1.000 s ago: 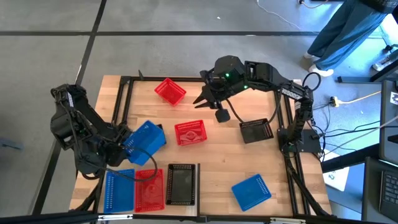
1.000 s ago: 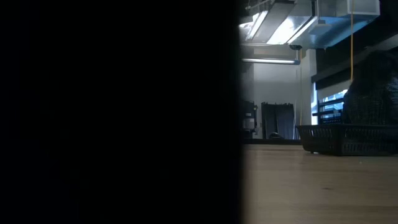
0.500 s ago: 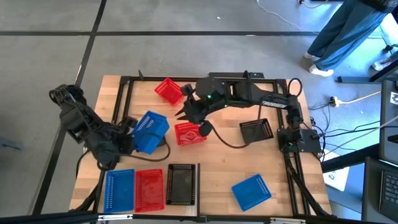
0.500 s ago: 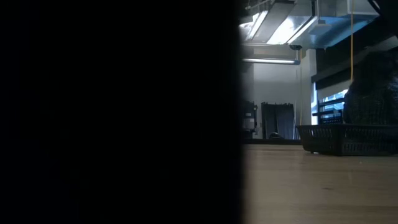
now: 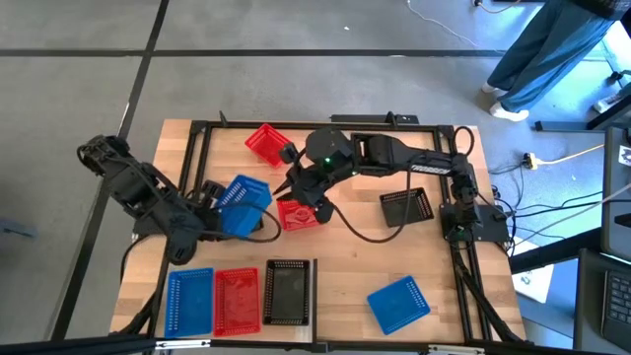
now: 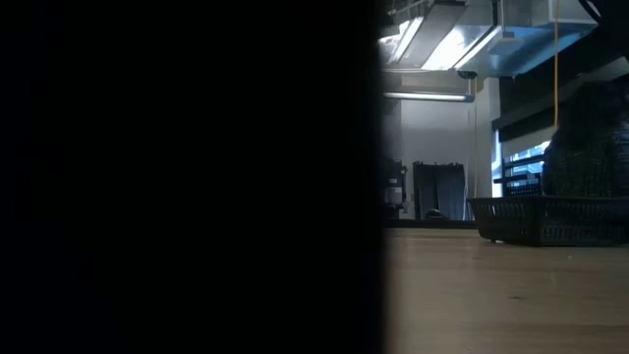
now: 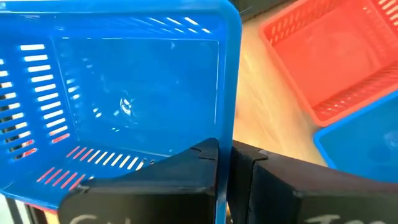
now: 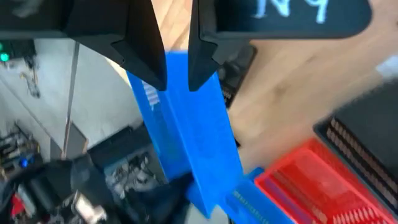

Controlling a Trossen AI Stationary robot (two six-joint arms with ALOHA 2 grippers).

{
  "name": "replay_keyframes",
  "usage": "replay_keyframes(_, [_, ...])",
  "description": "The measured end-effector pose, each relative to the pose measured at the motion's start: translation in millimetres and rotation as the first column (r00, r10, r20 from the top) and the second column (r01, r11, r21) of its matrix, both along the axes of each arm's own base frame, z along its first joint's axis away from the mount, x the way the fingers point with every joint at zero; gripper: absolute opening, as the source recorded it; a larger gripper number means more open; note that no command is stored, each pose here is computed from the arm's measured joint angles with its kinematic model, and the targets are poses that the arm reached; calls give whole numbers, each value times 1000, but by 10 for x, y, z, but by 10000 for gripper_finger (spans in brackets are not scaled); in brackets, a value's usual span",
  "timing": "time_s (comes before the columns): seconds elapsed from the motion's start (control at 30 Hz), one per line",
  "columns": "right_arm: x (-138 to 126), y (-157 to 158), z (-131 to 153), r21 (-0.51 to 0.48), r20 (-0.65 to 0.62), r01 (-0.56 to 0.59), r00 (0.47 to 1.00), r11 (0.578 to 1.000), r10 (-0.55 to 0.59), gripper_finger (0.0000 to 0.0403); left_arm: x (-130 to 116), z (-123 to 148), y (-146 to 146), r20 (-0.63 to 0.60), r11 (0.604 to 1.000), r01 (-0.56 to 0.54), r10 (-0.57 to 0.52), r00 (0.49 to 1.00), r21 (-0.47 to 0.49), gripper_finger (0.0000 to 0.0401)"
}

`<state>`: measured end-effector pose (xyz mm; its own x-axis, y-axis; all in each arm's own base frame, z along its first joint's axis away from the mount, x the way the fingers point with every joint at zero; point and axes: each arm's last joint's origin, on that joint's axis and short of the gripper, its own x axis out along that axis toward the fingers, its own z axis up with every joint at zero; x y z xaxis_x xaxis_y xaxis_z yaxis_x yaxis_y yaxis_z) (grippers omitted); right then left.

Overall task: Stack baskets on shelf by color
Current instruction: Stack the left blue bin on top of the other blue bin on the shelf

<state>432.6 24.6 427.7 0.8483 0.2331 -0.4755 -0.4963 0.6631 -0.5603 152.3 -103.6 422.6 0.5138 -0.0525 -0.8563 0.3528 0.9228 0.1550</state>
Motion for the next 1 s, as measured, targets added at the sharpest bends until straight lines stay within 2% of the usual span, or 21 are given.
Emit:
replay_keyframes(0.3, [106, 151, -121, -36, -1, -60, 998, 998, 60, 69, 174, -81, 24, -58, 1000, -6, 8, 998, 29, 0])
replay_keyframes(0.57, [219, 180, -259, -44, -18, -69, 997, 997, 69, 69, 322, -162, 18, -120, 1000, -7, 9, 993, 19, 0])
replay_keyframes(1.0, [365, 185, -494, -46, -76, -64, 995, 997, 61, 69, 335, -164, 13, -121, 1000, -7, 7, 993, 5, 0])
